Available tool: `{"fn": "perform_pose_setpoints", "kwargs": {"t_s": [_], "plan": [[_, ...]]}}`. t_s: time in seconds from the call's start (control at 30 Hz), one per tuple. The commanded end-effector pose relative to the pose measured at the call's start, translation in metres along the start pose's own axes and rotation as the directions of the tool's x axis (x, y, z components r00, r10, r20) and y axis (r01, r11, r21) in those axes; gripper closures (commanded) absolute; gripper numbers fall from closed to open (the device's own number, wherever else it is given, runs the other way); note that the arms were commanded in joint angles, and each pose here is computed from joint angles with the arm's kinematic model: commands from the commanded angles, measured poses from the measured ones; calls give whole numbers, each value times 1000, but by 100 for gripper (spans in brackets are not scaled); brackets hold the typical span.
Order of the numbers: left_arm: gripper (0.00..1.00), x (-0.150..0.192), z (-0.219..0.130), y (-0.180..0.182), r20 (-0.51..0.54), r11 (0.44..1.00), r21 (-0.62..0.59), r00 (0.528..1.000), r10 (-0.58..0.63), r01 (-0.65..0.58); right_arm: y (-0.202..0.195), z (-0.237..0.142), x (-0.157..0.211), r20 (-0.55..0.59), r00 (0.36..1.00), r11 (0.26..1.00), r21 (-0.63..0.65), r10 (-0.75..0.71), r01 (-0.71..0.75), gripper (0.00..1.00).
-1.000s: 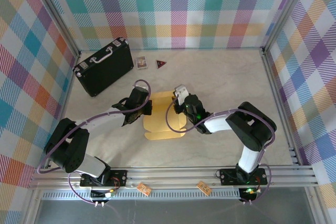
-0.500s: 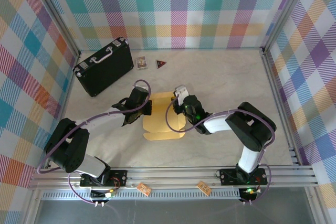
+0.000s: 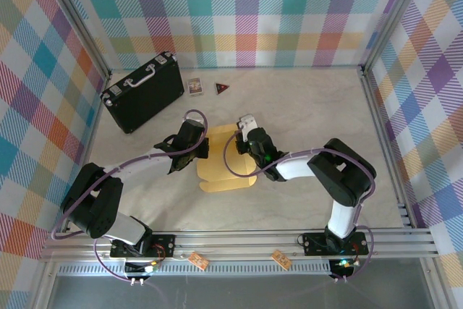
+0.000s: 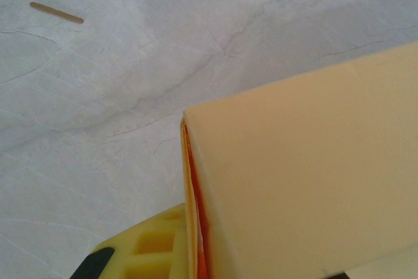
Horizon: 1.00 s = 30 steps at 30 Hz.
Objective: Fold the paper box
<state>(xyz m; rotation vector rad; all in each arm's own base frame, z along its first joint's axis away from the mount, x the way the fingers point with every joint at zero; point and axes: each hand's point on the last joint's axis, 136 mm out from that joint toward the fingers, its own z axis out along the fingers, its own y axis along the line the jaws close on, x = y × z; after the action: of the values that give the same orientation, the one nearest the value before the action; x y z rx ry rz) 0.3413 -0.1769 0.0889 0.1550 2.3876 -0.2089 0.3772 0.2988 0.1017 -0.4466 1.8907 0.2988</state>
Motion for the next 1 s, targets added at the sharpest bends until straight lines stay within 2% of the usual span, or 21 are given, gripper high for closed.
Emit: {"fn": "perform_pose_setpoints", "kwargs": {"t_s": [0.0,0.13,0.2,0.23,0.27,0.3,0.53,0.67,0.87,0.97], "plan": [[100,1,-4,-7,-4,999,32,1000,19,-19,-32,6,1,-8,999,984,170,53,-51,100],[100,1,-4,-7,-7,999,29,1000,20,-20,-24,9,1,-4,999,991,126,45,-44,100],[100,0,-5,-6,-3,999,28,1000,21,-21,-21,11,3,-30,999,993,113,37,-33,86],[100,0,-5,-5,1,1000,24,1000,20,-20,-20,11,3,-39,999,993,111,37,-33,90],[100,0,-5,-5,1,1000,21,1000,20,-20,-20,10,3,-40,998,994,106,40,-35,98],[100,0,-5,-5,0,1000,19,1000,21,-21,-20,9,3,-31,998,993,107,52,-48,100],[96,0,-4,-4,-1,1000,16,1000,20,-20,-32,-2,10,-9,995,984,151,100,-98,100],[84,-1,-7,-5,12,1000,21,1000,12,-12,-36,-9,17,4,993,980,160,115,-114,100],[67,4,-6,-13,-29,998,68,1000,-1,3,-41,-17,16,14,991,976,173,132,-132,100],[63,7,-3,-14,-25,997,79,1000,-16,18,-42,-17,16,8,990,974,179,139,-138,100]]}}
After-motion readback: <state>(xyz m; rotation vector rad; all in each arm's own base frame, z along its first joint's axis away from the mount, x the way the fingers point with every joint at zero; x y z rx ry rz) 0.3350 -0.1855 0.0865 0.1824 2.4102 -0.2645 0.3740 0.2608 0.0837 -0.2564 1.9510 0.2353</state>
